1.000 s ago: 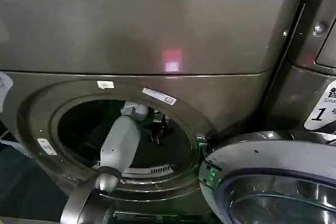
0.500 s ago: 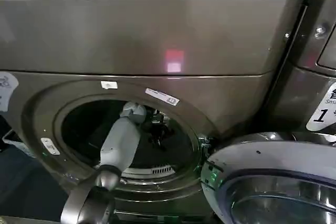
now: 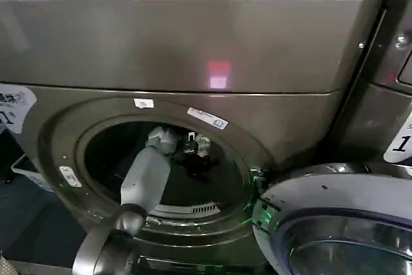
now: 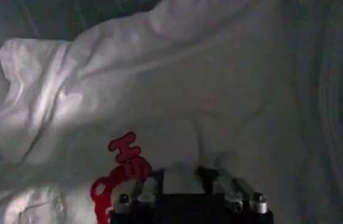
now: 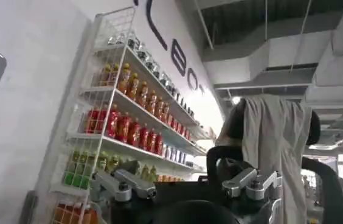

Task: Grasp the clothes from the dryer.

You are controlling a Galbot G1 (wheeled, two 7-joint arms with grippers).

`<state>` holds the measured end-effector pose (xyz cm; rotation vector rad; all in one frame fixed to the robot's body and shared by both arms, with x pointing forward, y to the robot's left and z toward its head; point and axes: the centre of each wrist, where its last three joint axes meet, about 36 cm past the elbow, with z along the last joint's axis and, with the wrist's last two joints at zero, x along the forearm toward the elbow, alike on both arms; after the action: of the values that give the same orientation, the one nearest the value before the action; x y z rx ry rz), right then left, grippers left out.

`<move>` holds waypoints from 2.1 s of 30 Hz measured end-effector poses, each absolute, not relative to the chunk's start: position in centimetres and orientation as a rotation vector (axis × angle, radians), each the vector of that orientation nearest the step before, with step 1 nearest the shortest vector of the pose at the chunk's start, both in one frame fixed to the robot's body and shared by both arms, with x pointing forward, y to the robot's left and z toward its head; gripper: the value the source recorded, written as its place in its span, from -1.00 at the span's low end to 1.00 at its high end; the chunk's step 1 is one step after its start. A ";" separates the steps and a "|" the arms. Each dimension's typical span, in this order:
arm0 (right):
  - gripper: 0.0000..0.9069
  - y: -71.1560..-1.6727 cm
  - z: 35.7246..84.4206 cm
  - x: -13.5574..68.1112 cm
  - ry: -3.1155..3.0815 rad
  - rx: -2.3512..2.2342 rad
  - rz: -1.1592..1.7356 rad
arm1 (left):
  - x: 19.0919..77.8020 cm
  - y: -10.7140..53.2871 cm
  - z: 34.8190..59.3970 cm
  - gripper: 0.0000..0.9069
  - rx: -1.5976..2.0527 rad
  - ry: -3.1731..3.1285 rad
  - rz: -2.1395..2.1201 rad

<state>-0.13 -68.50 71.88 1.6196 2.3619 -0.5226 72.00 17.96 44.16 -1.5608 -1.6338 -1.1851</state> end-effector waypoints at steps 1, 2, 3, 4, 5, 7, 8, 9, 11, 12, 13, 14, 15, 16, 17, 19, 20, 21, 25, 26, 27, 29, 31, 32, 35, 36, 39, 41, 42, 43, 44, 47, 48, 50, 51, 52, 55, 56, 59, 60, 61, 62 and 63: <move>1.00 -68.5 71.9 -0.1 2.363 1.619 -0.523 | 72.0 18.0 44.1 -1.00 -1.560 -1.638 -1.181; 1.00 -68.5 71.8 -0.1 2.363 1.618 -0.522 | 71.9 18.0 44.0 -1.00 -1.560 -1.643 -1.177; 1.00 -68.5 71.8 -0.1 2.363 1.618 -0.522 | 71.9 18.0 44.0 -1.00 -1.559 -1.648 -1.175; 1.00 -68.5 71.8 0.0 2.364 1.617 -0.521 | 71.9 18.0 43.9 -1.00 -1.559 -1.653 -1.172; 1.00 -68.5 71.8 0.0 2.364 1.617 -0.520 | 71.9 18.1 43.8 -1.00 -1.560 -1.658 -1.165; 1.00 -68.5 71.7 0.1 2.367 1.612 -0.518 | 71.8 18.2 43.6 -1.00 -1.558 -1.670 -1.156; 1.00 -68.5 71.7 0.1 2.369 1.609 -0.518 | 71.7 18.3 43.5 -1.00 -1.556 -1.680 -1.150; 1.00 -68.5 71.7 0.1 2.372 1.606 -0.516 | 71.6 18.4 43.5 -1.00 -1.551 -1.695 -1.145; 1.00 -68.4 71.7 0.1 2.376 1.601 -0.510 | 71.5 18.6 43.6 -1.00 -1.539 -1.737 -1.129; 1.00 -68.4 71.6 0.1 2.378 1.598 -0.506 | 71.3 18.7 43.7 -1.00 -1.531 -1.768 -1.119; 1.00 -68.4 71.6 0.2 2.379 1.595 -0.504 | 71.2 18.7 43.8 -1.00 -1.522 -1.804 -1.107; 1.00 -68.3 71.5 0.2 2.382 1.591 -0.501 | 71.1 18.8 43.8 -1.00 -1.509 -1.850 -1.092; 1.00 -68.3 71.5 0.3 2.383 1.587 -0.499 | 71.0 18.8 44.0 -1.00 -1.494 -1.896 -1.081; 1.00 -68.3 71.4 0.4 2.384 1.583 -0.496 | 70.7 18.8 44.1 -1.00 -1.478 -1.952 -1.072; 1.00 -68.3 71.3 0.5 2.384 1.580 -0.493 | 70.6 18.8 44.2 -1.00 -1.457 -2.003 -1.063; 1.00 -68.3 71.3 0.6 2.384 1.577 -0.490 | 70.2 18.7 44.7 -1.00 -1.408 -2.120 -1.044; 1.00 -68.2 71.3 0.6 2.384 1.578 -0.488 | 70.1 18.7 45.0 -1.00 -1.377 -2.188 -1.033; 1.00 -68.1 71.3 0.6 2.384 1.581 -0.483 | 69.9 18.7 45.4 -1.00 -1.345 -2.244 -1.023; 1.00 -67.9 71.1 0.9 2.394 1.582 -0.469 | 69.1 18.3 46.3 -1.00 -1.184 -2.482 -0.960; 1.00 -67.9 71.1 0.9 2.395 1.579 -0.466 | 68.9 18.2 46.6 -1.00 -1.144 -2.532 -0.944; 1.00 -67.9 70.9 1.0 2.396 1.577 -0.462 | 68.6 18.0 46.8 -1.00 -1.099 -2.588 -0.926; 1.00 -67.9 70.8 1.0 2.394 1.573 -0.456 | 68.0 17.6 47.2 -1.00 -1.008 -2.684 -0.888; 1.00 -67.9 70.7 1.0 2.394 1.572 -0.455 | 67.5 17.2 47.9 -1.00 -0.906 -2.781 -0.845; 1.00 -67.8 70.6 1.0 2.393 1.571 -0.454 | 67.3 17.1 48.4 -1.00 -0.855 -2.826 -0.822; 1.00 -67.8 70.5 1.1 2.389 1.567 -0.453 | 66.6 16.7 49.6 -1.00 -0.665 -2.958 -0.729; 1.00 -67.8 70.4 1.1 2.389 1.564 -0.453 | 66.4 16.7 49.9 -1.00 -0.598 -2.992 -0.691; 1.00 -67.7 70.2 1.2 2.389 1.559 -0.451 | 65.8 16.8 50.6 -1.00 -0.417 -3.077 -0.574; 1.00 -67.7 70.2 1.2 2.387 1.557 -0.452 | 65.4 16.9 50.8 -1.00 -0.308 -3.114 -0.490; 1.00 -67.7 70.2 1.2 2.386 1.557 -0.452 | 65.2 17.0 51.0 -1.00 -0.260 -3.129 -0.448; 1.00 -67.7 70.2 1.2 2.385 1.557 -0.452 | 65.1 17.0 51.1 -1.00 -0.218 -3.140 -0.411; 1.00 -67.7 70.3 1.2 2.384 1.556 -0.452 | 64.9 17.1 51.3 -1.00 -0.179 -3.148 -0.372; 1.00 -67.6 70.4 1.1 2.381 1.555 -0.452 | 64.7 17.0 51.7 -1.00 -0.098 -3.161 -0.291; 1.00 -67.6 70.4 1.1 2.380 1.554 -0.451 | 64.6 17.0 51.7 -1.00 -0.077 -3.163 -0.270; 1.00 -67.6 70.4 1.0 2.379 1.553 -0.450 | 64.4 17.0 51.7 -1.00 -0.043 -3.163 -0.232; 1.00 -67.6 70.4 1.0 2.378 1.554 -0.450 | 64.4 17.0 51.7 -1.00 -0.029 -3.162 -0.216; 1.00 -67.6 70.3 1.0 2.378 1.554 -0.448 | 64.3 17.0 51.8 -1.00 -0.017 -3.162 -0.203; 1.00 -67.6 70.3 1.0 2.375 1.559 -0.441 | 64.1 17.0 52.0 -1.00 0.013 -3.165 -0.172; 1.00 -67.6 70.4 1.0 2.374 1.563 -0.438 | 64.1 17.0 52.1 -1.00 0.020 -3.165 -0.165; 1.00 -67.6 70.6 1.0 2.366 1.577 -0.429 | 64.1 17.0 52.1 -1.00 0.036 -3.164 -0.147; 1.00 -67.6 70.7 0.9 2.366 1.580 -0.427 | 64.1 17.0 52.1 -1.00 0.040 -3.163 -0.146; 1.00 -67.6 70.8 0.9 2.367 1.582 -0.426 | 64.1 17.0 52.1 -1.00 0.043 -3.164 -0.145; 1.00 -67.6 70.9 0.9 2.367 1.586 -0.425 | 64.1 17.0 52.2 -1.00 0.043 -3.164 -0.143; 1.00 -67.6 71.0 0.9 2.366 1.592 -0.423 | 64.1 17.0 52.2 -1.00 0.046 -3.164 -0.140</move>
<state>0.90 -67.57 70.96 1.5923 2.3660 -0.4228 64.10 17.03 52.19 0.0460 -3.1637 -0.1403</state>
